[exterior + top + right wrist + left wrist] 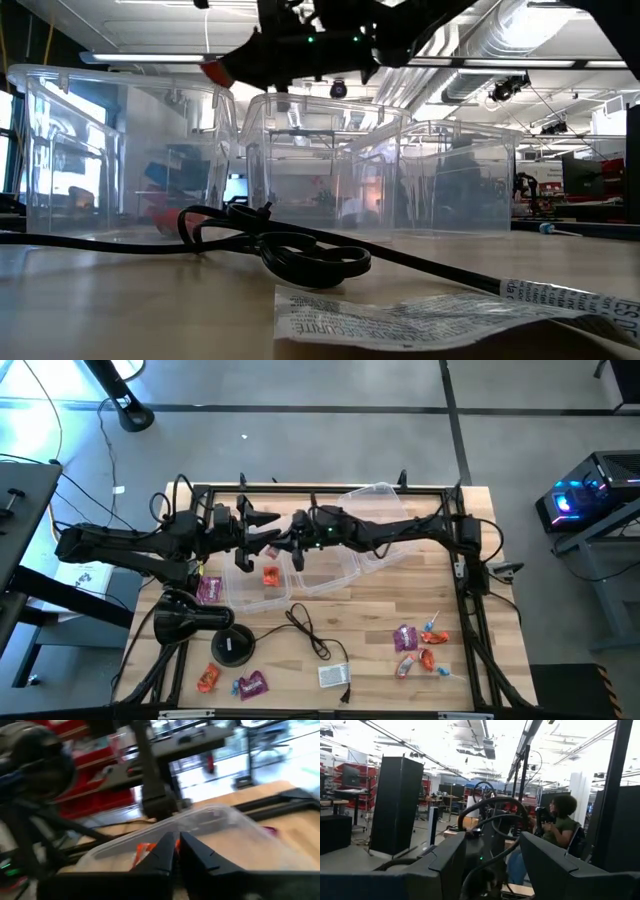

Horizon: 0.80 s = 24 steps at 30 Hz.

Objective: Sort candy
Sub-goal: Put the orange candy into the left transparent bin, then put the blue candy into the right transparent bin

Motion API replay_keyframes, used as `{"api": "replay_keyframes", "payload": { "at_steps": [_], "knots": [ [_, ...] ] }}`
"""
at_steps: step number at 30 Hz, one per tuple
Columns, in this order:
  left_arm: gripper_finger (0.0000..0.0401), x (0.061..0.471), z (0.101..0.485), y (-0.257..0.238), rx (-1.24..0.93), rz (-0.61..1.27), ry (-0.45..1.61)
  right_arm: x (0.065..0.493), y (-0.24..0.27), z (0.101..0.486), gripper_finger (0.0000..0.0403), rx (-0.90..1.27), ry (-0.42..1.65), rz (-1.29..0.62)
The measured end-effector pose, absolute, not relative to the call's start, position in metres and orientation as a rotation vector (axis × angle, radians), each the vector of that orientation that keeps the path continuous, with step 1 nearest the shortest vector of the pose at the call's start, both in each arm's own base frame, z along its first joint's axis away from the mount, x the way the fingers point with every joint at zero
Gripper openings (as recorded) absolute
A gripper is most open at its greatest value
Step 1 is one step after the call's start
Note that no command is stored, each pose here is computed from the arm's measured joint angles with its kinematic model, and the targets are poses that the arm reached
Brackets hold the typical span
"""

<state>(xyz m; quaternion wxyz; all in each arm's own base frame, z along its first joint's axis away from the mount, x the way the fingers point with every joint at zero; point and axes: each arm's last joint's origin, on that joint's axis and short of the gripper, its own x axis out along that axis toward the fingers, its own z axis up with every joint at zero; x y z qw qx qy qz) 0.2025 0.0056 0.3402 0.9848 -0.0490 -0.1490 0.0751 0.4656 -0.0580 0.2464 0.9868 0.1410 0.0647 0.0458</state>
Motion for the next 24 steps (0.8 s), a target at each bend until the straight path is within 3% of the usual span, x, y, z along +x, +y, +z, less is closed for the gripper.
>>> {"api": "replay_keyframes", "payload": {
  "at_steps": [10,13,18,24],
  "knots": [
    [0.0182,0.202,0.34,0.006,-0.113,0.149,-0.299,0.467,-0.03,0.238,0.0192,0.11,0.259,0.06],
    [0.0182,0.202,0.339,0.005,-0.121,0.148,-0.278,0.458,-0.031,0.242,0.0225,0.056,0.36,0.023],
    [0.0182,0.201,0.336,0.006,-0.104,0.159,-0.25,0.43,-0.047,0.256,0.0239,-0.038,0.568,-0.136],
    [0.0182,0.202,0.334,0.006,-0.086,0.163,-0.217,0.378,-0.07,0.299,0.024,-0.108,0.712,-0.401]
  ]
}}
